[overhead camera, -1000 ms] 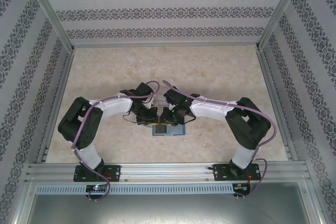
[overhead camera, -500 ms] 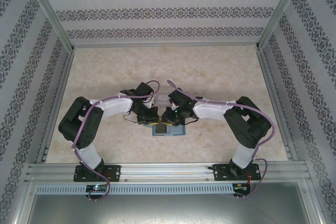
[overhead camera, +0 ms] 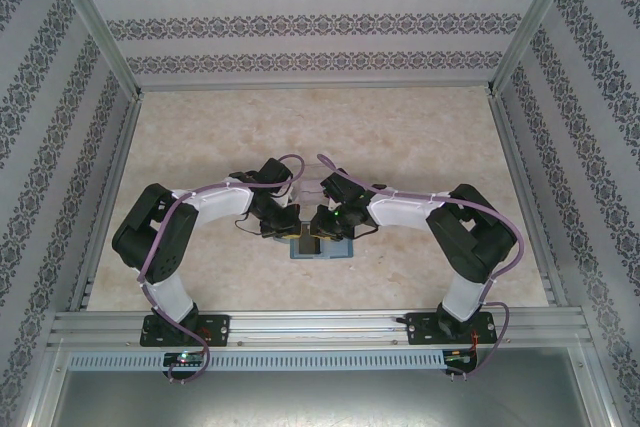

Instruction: Take the credit cards out of the card holder

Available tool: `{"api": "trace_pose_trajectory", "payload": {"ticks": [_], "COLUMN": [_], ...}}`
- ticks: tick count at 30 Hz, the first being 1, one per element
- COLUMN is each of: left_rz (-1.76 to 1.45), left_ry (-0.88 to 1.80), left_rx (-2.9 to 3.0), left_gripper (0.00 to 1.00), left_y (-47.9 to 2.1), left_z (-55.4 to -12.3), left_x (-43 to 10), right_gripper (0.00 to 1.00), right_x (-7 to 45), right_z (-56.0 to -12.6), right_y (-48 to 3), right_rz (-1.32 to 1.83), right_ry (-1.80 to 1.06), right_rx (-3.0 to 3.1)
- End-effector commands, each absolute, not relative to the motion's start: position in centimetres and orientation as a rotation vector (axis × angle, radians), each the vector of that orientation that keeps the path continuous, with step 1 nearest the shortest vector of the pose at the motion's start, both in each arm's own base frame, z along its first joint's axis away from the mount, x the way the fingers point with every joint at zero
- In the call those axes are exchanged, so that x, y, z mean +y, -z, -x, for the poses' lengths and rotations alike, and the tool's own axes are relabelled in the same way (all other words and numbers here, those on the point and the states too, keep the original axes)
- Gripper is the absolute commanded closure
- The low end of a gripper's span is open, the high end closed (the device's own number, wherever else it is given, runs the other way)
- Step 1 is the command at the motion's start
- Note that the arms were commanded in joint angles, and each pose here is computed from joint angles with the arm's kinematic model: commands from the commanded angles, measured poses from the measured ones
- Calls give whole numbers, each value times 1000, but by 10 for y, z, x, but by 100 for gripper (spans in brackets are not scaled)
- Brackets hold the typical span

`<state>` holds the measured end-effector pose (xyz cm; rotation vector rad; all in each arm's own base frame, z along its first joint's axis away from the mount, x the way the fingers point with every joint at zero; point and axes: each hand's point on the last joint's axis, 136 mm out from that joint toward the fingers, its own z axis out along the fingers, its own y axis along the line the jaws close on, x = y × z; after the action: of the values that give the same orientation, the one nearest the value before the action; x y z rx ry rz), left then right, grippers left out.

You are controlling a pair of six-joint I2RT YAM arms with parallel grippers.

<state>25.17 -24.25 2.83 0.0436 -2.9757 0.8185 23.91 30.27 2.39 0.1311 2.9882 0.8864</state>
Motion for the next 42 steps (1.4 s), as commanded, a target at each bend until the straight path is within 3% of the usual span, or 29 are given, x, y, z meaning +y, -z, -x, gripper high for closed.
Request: {"api": "trace_pose_trajectory", "payload": {"ticks": [1,18,42], "left_rz": [-17,23,44], "left_ry": [-735,-831,-647], "left_rx": [-2958,-2981,-2944], "left_gripper": [100,100,100], "left_y": [-20,-46,-10], "left_z": [-240,-250,-236], "left_x": [-236,-256,-245], "right_gripper": [77,75,74], "right_x": [289,282,291], "right_z": [-238,-237,-231], "right_y": [-27,-23,-12], "right_rz": [-126,-123,-54], "right_ry": [-789,-773,-858], "right_rx": [2995,3011,3030]}}
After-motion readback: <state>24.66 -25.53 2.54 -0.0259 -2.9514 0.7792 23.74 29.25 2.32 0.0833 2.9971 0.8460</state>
